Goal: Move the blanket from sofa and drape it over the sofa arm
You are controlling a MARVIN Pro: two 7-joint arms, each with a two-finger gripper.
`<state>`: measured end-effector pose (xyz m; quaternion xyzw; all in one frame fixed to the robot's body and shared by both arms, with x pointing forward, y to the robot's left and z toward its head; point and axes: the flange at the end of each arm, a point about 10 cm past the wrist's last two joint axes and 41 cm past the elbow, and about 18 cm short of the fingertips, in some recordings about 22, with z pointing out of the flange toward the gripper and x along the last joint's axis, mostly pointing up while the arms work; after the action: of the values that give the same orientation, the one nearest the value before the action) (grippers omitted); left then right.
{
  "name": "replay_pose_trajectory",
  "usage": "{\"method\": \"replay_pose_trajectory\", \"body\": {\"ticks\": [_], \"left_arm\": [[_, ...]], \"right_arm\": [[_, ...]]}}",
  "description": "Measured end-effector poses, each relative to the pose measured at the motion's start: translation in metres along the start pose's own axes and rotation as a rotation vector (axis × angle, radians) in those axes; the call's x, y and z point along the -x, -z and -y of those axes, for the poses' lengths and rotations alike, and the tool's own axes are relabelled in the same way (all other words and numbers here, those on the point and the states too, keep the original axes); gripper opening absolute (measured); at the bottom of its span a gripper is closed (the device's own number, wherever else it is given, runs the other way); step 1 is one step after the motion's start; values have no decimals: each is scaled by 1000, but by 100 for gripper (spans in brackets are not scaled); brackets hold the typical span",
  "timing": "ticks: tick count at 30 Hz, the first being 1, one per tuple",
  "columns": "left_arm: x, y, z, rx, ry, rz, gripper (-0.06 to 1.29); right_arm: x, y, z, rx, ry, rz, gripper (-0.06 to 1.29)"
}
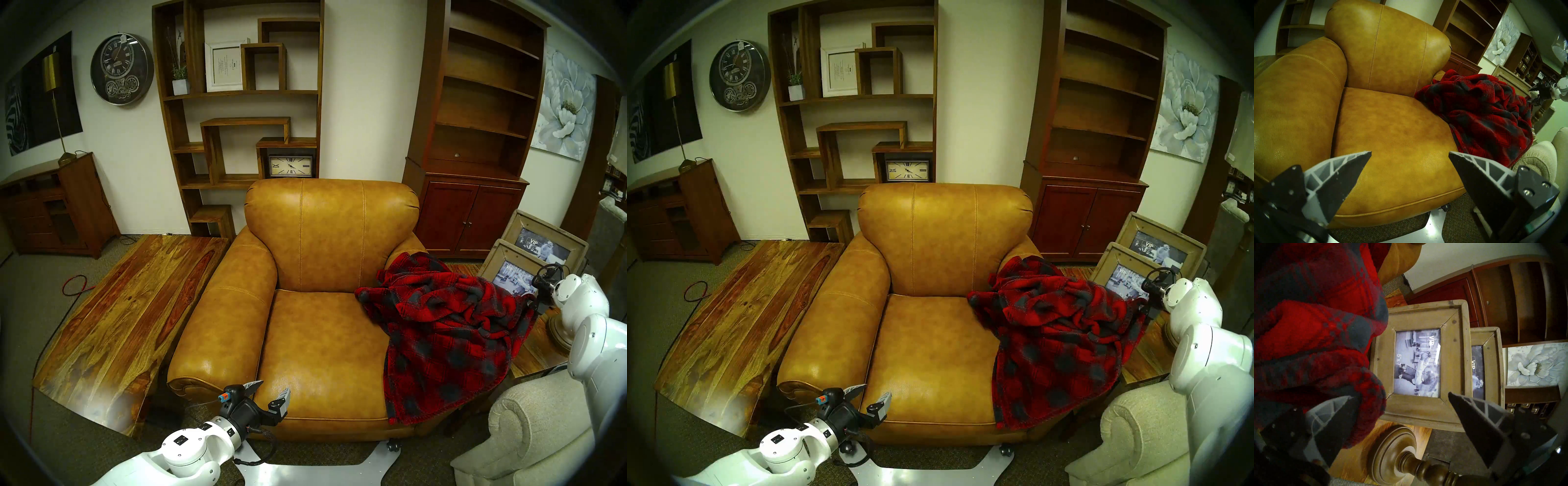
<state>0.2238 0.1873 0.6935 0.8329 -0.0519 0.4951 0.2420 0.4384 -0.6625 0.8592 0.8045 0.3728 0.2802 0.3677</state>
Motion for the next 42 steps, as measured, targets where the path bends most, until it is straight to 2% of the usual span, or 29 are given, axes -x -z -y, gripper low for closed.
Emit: {"method": "replay_pose_trajectory", "body": {"ticks": [15, 19, 28, 42], "left_arm": [[0, 0, 0, 0, 0, 0, 127], [0, 0, 0, 0, 0, 0, 127], [-1, 0, 0, 1, 0, -2, 127], [1, 2, 0, 0, 1, 2, 127]], "right_arm": [[0, -1, -3, 29, -16, 20, 124], [-6, -2, -4, 36, -26, 8, 124], [-31, -8, -3, 42, -54, -63, 124], [-36, -8, -4, 47, -69, -106, 124]]}}
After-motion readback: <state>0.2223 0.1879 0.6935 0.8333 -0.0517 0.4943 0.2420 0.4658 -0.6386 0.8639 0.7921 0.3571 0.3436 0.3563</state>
